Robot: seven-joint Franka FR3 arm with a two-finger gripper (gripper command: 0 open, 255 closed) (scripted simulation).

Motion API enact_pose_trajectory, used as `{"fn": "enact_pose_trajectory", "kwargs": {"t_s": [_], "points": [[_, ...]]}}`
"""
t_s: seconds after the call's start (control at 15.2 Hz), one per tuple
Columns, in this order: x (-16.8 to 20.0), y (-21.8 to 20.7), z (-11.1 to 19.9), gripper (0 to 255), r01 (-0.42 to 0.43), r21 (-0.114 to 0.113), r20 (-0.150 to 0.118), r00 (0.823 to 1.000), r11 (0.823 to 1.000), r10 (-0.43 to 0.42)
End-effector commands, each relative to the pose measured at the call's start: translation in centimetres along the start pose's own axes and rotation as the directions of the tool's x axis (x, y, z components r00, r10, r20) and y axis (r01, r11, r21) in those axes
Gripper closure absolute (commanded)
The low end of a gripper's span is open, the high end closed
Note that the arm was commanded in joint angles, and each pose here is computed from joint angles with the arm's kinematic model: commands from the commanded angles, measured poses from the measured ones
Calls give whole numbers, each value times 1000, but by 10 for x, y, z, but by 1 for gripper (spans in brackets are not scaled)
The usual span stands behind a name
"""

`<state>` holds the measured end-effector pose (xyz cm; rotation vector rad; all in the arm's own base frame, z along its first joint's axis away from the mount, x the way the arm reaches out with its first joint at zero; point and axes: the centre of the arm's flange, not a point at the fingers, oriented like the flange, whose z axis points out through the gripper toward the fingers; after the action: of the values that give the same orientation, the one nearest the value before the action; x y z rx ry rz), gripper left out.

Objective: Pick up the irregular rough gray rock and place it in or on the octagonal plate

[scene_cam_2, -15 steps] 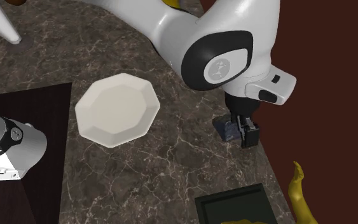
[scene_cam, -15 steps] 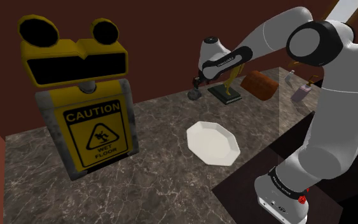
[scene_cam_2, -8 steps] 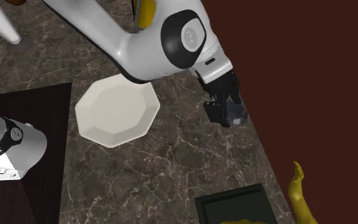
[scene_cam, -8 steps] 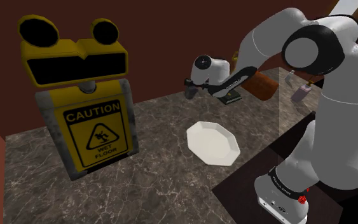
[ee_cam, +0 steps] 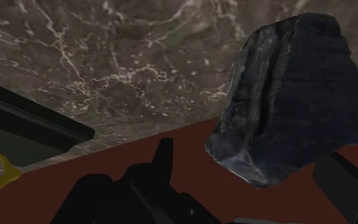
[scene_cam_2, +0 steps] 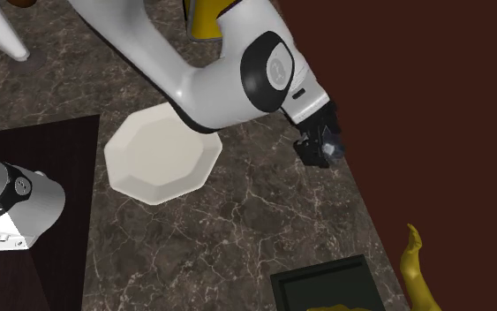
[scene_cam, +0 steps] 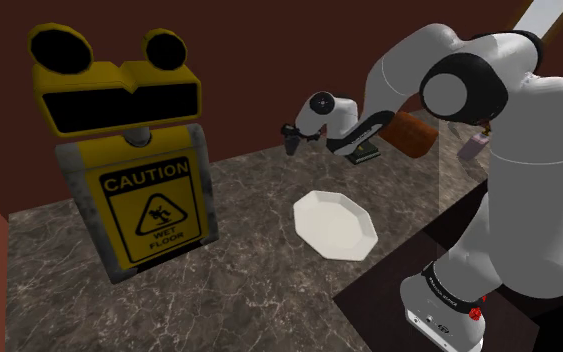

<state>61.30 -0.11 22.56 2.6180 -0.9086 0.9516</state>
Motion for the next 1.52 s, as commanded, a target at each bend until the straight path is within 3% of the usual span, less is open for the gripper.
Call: {"fn": "enact_pose_trajectory", "kwargs": {"t_s": [0.0, 0.33, 0.4, 0.66, 0.79, 0.92, 0.99, 1.45], "points": [[-7, 20, 17, 0, 13, -169, -1, 1000, 986, -13], [-7, 20, 17, 0, 13, -169, -1, 1000, 986, -13], [-14, 12, 10, 255, 13, -168, -5, 1000, 986, -14], [0, 7, 26, 255, 14, -168, 10, 1000, 986, -12], [5, 19, 13, 255, 15, -167, 8, 1000, 986, -14], [18, 18, 27, 255, 15, -168, 20, 1000, 986, -12], [-7, 20, 17, 255, 13, -169, -1, 1000, 986, -13], [17, 20, -11, 255, 13, -169, -1, 1000, 986, -13]]}}
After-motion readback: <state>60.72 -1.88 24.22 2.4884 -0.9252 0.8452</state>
